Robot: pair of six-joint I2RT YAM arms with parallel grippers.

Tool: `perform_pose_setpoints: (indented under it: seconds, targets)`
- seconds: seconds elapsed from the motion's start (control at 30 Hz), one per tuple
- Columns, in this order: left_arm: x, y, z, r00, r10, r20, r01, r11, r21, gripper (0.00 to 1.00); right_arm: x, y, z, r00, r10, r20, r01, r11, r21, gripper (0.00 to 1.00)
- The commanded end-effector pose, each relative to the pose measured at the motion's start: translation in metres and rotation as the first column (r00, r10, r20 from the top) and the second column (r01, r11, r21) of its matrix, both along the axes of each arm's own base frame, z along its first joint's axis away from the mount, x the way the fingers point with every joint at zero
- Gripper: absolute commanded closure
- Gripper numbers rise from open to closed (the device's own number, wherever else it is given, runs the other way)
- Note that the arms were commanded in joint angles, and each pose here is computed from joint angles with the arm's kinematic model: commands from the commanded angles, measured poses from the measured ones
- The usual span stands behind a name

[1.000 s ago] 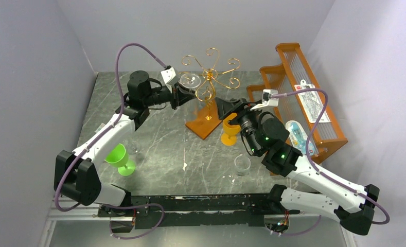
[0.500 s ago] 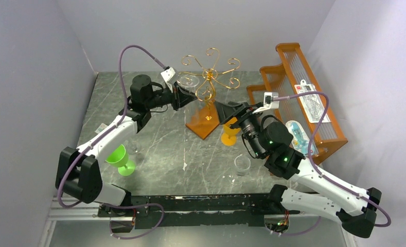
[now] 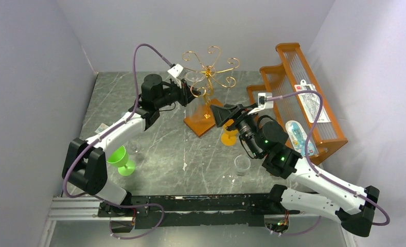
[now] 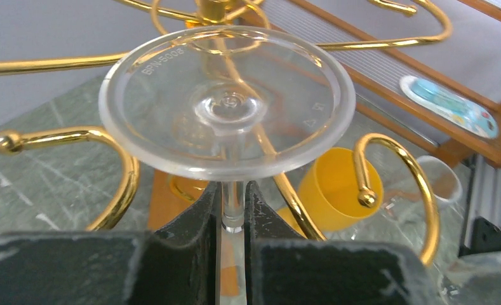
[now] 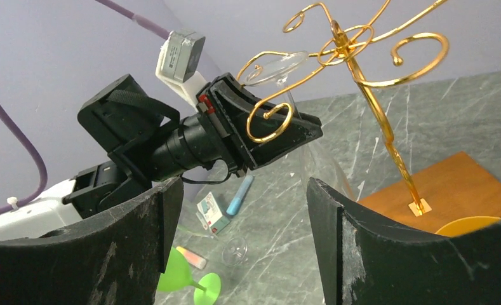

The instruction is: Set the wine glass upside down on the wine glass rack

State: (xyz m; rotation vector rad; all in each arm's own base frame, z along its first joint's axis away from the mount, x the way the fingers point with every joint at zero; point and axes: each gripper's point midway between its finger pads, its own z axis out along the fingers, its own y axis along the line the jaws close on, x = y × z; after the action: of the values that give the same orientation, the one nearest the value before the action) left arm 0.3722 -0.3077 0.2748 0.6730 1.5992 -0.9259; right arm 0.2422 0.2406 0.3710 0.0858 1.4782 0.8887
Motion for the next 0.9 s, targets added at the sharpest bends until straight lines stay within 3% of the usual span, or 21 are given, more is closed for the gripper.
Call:
perform_pose_setpoints:
  seconds: [0.0,0.47,0.87]
  targets:
    - [0.022,0.012,0.015,0.987,0.159,0.024,-0.158,0.986,-0.049,0.95,0.001,-0.002,0.001,1.000,-0.009,0.012,0.009,1.000,-0.005,0.25]
    - [0.023,0.036,0.030,0.952,0.300,0.066,-0.288,0.946,-0.150,0.95,0.002,0.007,-0.003,1.000,0.018,0.011,-0.018,1.000,-0.023,0.25]
    - [0.046,0.043,0.035,0.914,0.406,0.017,-0.396,0.898,-0.192,0.95,-0.001,0.009,-0.002,0.999,0.041,0.027,-0.040,0.998,-0.040,0.25]
